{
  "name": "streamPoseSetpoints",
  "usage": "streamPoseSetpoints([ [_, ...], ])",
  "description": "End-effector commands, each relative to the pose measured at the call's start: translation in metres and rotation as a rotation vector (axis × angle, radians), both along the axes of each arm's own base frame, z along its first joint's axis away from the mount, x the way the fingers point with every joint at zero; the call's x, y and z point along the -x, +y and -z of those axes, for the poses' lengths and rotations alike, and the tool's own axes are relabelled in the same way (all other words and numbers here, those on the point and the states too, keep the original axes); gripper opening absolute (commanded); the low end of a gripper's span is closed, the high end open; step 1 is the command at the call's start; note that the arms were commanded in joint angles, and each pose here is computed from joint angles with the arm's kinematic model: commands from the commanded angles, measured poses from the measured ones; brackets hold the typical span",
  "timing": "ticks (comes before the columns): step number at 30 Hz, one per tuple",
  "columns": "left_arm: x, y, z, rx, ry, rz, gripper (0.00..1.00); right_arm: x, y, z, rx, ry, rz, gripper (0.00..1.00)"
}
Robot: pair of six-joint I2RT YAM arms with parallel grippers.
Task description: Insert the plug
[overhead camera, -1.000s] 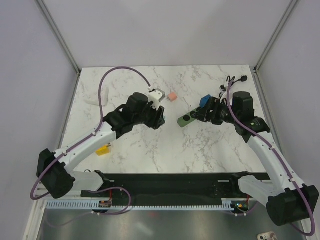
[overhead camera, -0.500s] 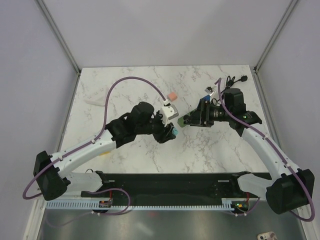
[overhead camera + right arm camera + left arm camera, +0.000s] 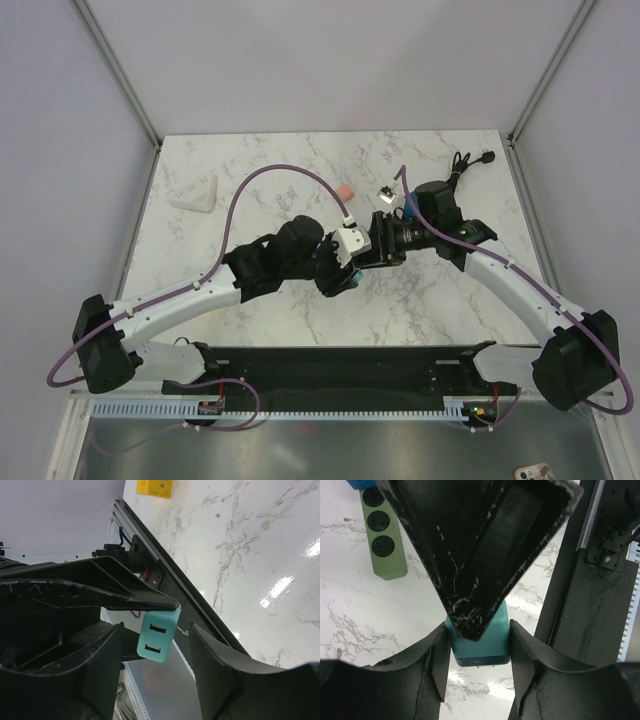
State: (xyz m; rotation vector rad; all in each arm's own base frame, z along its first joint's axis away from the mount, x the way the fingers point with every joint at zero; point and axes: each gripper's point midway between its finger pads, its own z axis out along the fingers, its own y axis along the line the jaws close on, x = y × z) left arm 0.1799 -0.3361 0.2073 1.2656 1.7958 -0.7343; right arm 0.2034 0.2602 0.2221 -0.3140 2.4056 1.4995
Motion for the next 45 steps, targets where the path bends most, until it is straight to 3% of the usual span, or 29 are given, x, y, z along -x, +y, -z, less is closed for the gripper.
streamPoseSetpoints([
  [1,-0.009,-0.008,-0.014,0.020,-0.084,0.011,0.02,0.005,0.009,-0.007,-0.010,-0.033,-0.053,0.61],
  [8,-0.004,-0.016,-0.004,-0.006,-0.075,0.034,0.02,0.026,0.008,0.022,0.057,0.005,-0.123,0.62],
  [11,-0.003,-0.018,0.000,-0.016,-0.074,0.045,0.02,0.026,0.009,0.028,0.072,0.014,-0.124,0.51],
  [14,-0.004,-0.020,-0.001,-0.019,-0.091,0.050,0.02,0.023,0.009,0.029,0.079,0.009,-0.121,0.31],
  [15,-0.005,-0.020,-0.003,-0.018,-0.094,0.045,0.02,0.022,0.010,0.030,0.082,0.015,-0.123,0.19],
  [18,-0.009,-0.018,-0.003,-0.028,-0.115,0.035,0.02,0.025,0.011,0.031,0.069,0.019,-0.145,0.03],
  [19,-0.011,-0.018,-0.004,-0.029,-0.123,0.025,0.07,0.025,0.011,0.030,0.067,0.018,-0.148,0.01],
  [20,-0.015,-0.017,-0.005,-0.036,-0.132,0.007,0.32,0.023,0.011,0.029,0.067,0.008,-0.146,0.00],
  [21,-0.016,-0.016,-0.005,-0.037,-0.135,0.001,0.48,0.022,0.011,0.030,0.069,0.006,-0.140,0.00],
  [23,-0.017,-0.015,-0.005,-0.039,-0.139,-0.006,0.77,0.017,0.011,0.027,0.077,-0.015,-0.121,0.00],
  [24,-0.017,-0.015,-0.004,-0.039,-0.138,-0.008,0.83,0.013,0.011,0.027,0.091,-0.025,-0.095,0.00],
  [26,-0.017,-0.014,-0.004,-0.037,-0.136,-0.013,0.89,0.005,0.010,0.023,0.104,-0.055,-0.062,0.00],
  [33,-0.009,-0.005,-0.023,0.019,-0.137,-0.026,0.91,-0.032,-0.002,0.017,0.195,-0.131,0.122,0.00],
  [40,-0.006,0.020,-0.060,0.105,-0.178,-0.110,0.93,-0.084,-0.038,0.022,0.433,-0.215,0.377,0.00],
  [45,-0.024,0.044,-0.071,0.108,-0.162,-0.294,1.00,-0.114,-0.062,0.031,0.612,-0.235,0.502,0.00],
])
